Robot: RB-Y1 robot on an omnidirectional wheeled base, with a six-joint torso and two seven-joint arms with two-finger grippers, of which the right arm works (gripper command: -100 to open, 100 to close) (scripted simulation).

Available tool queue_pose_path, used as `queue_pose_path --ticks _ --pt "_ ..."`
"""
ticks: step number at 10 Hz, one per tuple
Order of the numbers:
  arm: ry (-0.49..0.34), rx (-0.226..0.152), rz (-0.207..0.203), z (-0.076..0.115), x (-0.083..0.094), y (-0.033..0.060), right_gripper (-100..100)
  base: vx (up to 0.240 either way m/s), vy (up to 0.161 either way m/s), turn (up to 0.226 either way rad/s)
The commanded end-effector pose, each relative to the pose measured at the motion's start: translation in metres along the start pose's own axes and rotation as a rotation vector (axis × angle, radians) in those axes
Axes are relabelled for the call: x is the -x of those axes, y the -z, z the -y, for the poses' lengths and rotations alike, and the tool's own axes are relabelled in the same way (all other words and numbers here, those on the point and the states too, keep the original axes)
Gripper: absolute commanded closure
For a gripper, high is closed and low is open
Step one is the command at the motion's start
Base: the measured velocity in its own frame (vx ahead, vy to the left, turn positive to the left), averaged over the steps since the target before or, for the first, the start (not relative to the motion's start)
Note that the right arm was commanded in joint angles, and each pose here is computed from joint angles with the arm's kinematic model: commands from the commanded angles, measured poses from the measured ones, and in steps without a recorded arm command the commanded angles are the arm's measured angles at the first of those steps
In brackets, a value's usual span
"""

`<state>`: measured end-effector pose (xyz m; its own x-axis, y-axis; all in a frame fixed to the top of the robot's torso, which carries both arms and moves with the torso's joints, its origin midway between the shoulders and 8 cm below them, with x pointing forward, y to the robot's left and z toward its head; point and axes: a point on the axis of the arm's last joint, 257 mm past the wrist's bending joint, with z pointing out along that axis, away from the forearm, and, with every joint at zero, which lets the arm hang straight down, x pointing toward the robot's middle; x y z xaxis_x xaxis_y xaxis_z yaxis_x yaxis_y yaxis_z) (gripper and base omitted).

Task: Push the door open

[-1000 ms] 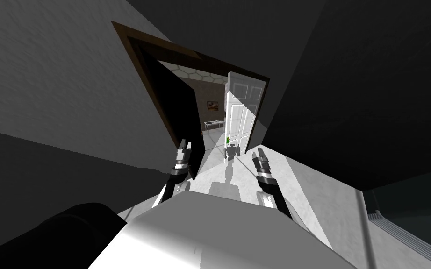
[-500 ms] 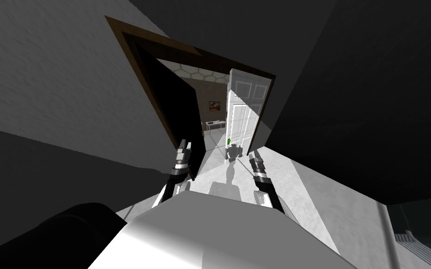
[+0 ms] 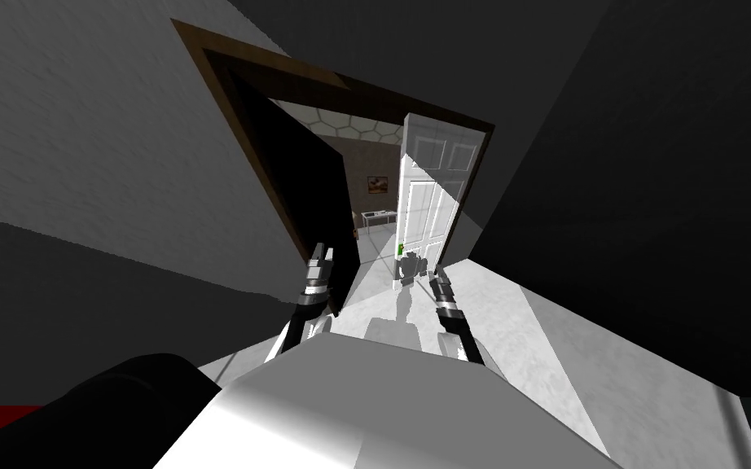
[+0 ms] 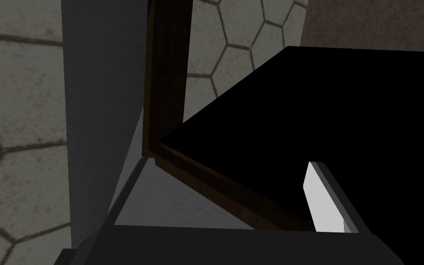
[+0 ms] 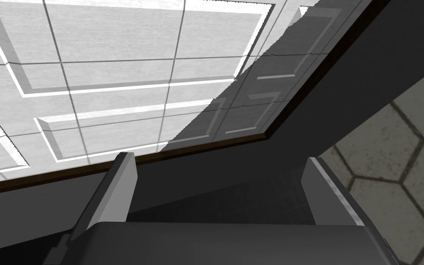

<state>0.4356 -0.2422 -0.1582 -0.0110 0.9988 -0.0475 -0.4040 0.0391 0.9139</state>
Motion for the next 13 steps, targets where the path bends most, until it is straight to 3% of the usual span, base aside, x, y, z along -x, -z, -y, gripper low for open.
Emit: queue_pose_path --ticks 1,13 --pt "-0.011 -0.020 -0.009 0.013 -0.004 0.0011 -100 0.088 -0.050 0.084" --pt "-0.071 -0.169 -0.075 0.106 -0.034 0.0180 -100 0.086 -0.059 0.091"
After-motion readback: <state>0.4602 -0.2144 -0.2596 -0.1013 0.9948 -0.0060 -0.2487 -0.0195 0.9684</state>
